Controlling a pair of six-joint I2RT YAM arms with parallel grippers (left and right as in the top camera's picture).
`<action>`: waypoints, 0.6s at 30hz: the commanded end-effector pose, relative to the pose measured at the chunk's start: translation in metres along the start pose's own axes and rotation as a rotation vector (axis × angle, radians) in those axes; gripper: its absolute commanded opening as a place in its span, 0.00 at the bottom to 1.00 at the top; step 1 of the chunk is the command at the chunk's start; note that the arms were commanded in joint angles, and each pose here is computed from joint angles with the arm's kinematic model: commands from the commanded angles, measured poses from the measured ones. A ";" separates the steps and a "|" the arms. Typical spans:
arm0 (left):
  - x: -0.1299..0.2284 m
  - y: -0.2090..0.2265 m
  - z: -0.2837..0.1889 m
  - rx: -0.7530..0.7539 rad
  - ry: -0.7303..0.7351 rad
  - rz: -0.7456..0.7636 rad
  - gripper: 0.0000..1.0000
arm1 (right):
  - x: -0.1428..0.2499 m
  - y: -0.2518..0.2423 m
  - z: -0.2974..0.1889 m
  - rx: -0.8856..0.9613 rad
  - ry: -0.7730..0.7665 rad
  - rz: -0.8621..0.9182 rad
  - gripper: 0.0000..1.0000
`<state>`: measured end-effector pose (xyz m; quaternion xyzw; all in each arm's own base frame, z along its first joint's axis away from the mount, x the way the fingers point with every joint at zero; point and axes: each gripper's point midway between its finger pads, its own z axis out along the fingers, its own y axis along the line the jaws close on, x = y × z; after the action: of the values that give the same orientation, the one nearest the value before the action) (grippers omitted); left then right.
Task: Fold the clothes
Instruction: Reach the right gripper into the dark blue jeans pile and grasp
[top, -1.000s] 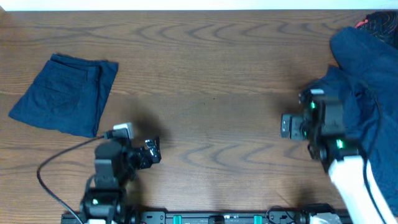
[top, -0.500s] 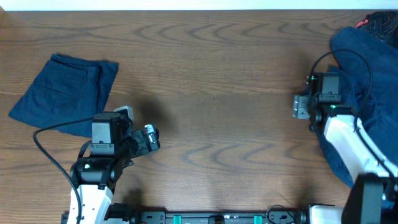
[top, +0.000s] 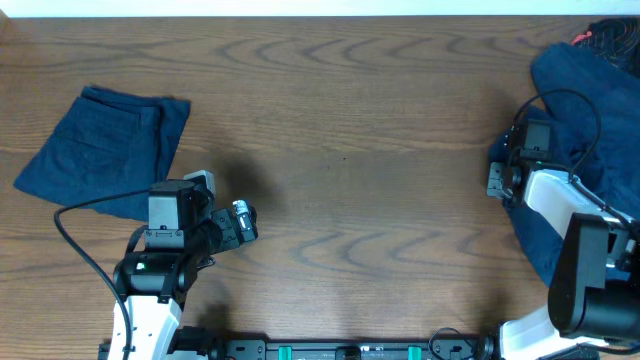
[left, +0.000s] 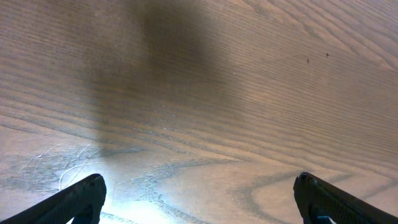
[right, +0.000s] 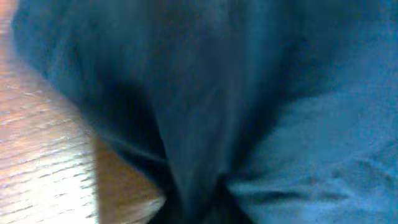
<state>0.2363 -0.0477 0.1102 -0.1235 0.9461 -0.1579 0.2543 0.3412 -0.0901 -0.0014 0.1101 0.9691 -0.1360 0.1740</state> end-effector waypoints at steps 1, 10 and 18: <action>-0.005 -0.005 -0.004 0.017 -0.011 -0.004 0.98 | -0.003 0.000 -0.002 -0.007 0.000 0.008 0.01; -0.007 -0.005 -0.004 0.019 -0.019 -0.003 0.98 | -0.073 0.065 -0.126 -0.333 -0.235 -0.078 0.01; -0.013 -0.007 -0.004 0.028 -0.040 0.003 0.98 | -0.119 0.151 -0.206 -0.520 -0.503 -0.116 0.05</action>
<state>0.2413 -0.0480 0.1137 -0.1249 0.9423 -0.1611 0.2655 0.4218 0.0585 0.1921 -0.0223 0.9095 0.0306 0.4140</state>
